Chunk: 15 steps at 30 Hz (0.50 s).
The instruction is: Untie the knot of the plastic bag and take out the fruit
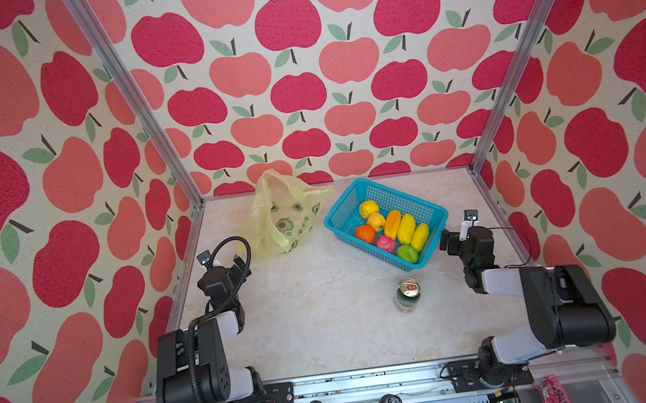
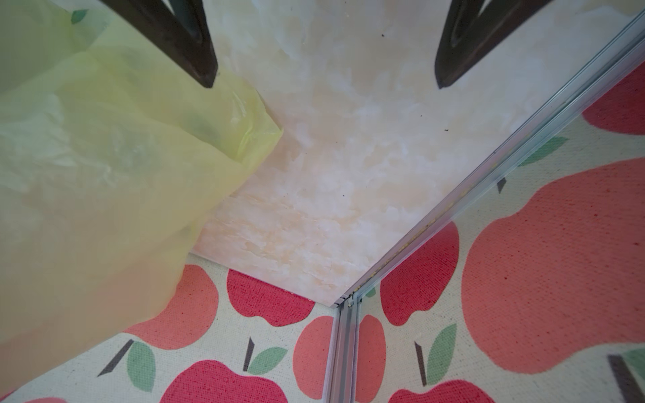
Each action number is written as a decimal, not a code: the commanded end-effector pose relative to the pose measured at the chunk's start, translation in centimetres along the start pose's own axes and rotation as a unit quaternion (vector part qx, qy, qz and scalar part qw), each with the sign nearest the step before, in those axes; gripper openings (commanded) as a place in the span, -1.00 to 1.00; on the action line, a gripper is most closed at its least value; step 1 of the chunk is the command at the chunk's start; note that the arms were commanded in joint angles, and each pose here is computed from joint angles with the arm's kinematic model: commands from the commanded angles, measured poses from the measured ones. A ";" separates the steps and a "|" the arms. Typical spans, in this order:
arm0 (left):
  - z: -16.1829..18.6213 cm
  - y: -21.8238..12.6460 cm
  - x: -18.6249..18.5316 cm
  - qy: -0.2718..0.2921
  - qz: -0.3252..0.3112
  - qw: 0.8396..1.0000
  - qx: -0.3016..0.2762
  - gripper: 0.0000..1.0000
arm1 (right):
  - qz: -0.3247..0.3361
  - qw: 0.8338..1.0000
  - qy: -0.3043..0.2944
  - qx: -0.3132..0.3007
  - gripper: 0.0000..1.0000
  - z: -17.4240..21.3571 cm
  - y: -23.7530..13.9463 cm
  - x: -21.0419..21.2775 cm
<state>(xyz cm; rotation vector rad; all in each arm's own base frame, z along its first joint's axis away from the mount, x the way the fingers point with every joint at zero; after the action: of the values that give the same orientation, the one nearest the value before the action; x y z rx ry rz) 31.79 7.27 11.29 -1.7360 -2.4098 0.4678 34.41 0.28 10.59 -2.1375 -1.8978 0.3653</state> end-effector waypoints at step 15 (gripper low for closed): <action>1.4 1.4 -6.2 0.132 0.180 0.975 0.004 0.98 | -0.022 0.998 -0.038 -0.033 0.99 -0.3 0.2 0.9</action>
<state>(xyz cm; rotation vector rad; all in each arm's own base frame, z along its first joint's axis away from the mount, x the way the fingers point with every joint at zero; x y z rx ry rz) 33.50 3.79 9.19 -1.9171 -2.1247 0.3362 34.31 0.56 10.68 -2.1828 -1.9826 0.3383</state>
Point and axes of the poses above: each gripper's point midway between its finger pads, its own y axis out along the fingers, its own x axis along the line the jaws close on, z = x × y, the point moved 5 cm from there along -y, back along the fingers, and after that the axes turned 4 degrees about y, right-handed, at the moved point
